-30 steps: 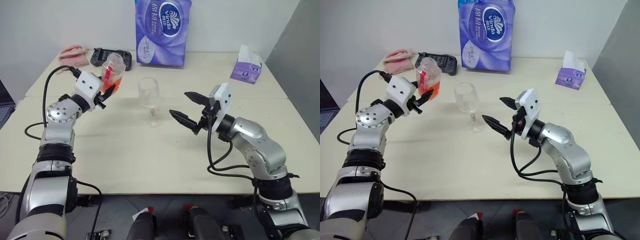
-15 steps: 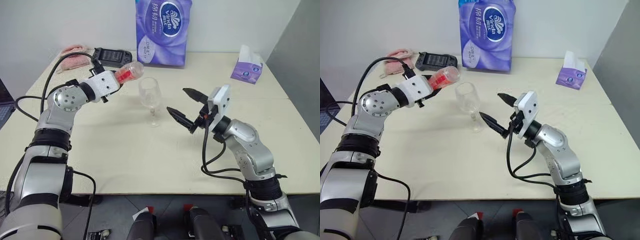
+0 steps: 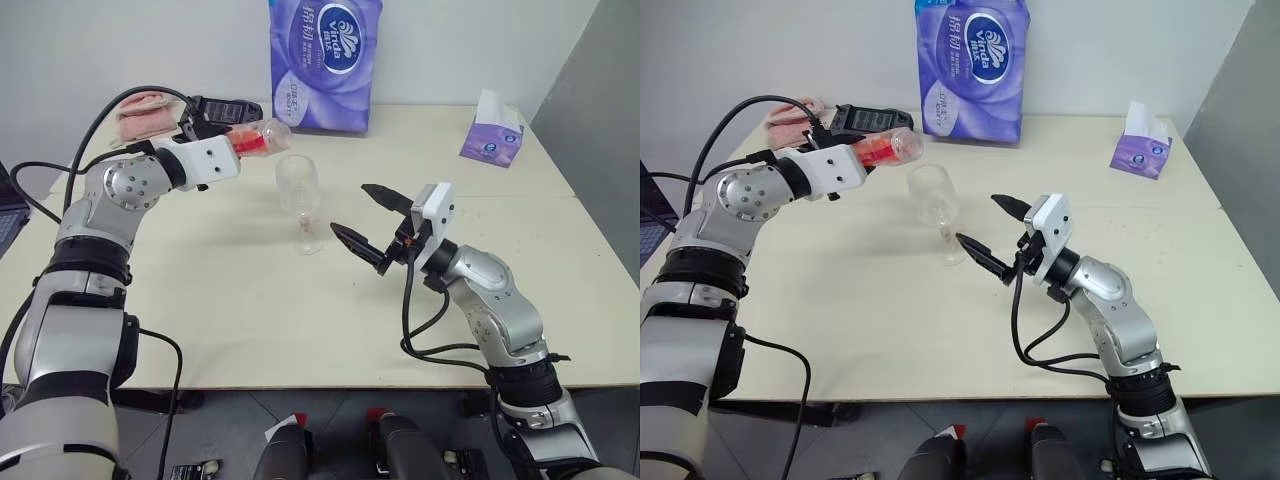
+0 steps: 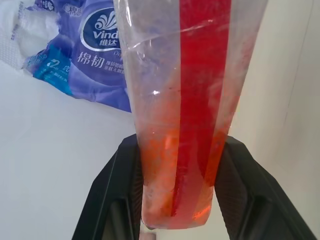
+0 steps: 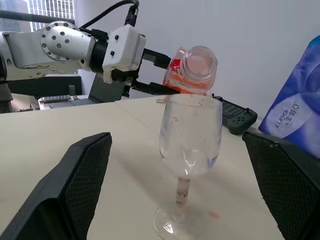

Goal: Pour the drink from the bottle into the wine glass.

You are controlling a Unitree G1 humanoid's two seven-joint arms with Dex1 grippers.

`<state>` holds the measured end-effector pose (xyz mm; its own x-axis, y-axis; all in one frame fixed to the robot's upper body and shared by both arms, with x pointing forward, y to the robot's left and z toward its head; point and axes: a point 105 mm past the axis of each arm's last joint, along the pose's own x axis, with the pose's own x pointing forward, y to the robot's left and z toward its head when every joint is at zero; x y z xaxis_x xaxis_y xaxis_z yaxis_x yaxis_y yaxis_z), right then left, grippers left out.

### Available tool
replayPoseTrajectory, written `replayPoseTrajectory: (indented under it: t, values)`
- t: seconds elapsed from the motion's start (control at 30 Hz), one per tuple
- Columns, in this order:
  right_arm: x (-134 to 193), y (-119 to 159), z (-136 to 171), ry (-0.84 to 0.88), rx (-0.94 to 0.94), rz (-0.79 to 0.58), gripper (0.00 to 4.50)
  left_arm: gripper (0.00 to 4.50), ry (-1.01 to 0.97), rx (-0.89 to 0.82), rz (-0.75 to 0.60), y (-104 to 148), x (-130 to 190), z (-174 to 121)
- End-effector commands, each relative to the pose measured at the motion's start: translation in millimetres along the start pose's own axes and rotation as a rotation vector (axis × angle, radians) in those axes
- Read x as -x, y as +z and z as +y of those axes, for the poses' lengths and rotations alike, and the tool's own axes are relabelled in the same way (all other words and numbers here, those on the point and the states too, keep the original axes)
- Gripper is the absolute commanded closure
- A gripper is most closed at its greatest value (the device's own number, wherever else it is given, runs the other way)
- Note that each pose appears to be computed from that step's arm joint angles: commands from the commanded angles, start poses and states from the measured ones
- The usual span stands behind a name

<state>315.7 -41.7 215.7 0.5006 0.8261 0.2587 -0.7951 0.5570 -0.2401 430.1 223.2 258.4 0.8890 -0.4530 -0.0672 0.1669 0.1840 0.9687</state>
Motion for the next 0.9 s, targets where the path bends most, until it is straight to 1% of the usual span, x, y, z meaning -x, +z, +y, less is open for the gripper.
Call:
replayPoseTrajectory:
  t: [0.03,0.17,0.37,0.9]
  values:
    - [0.2,18.3,-0.2,-0.02,0.035,-0.079,0.0,2.87,0.074,-0.097,-0.028,11.4,4.6,30.7]
    - [-0.6,27.9,-3.1,-0.042,0.015,-0.132,0.0,2.87,0.079,-0.13,-0.025,12.3,5.3,35.4]
    - [-1.7,34.4,-9.2,-0.08,0.024,-0.165,0.0,2.87,0.087,-0.183,-0.02,13.3,5.9,41.0]
    - [-6.1,33.9,-8.5,-0.087,0.035,-0.169,0.0,2.87,0.078,-0.325,-0.002,13.7,9.8,50.7]
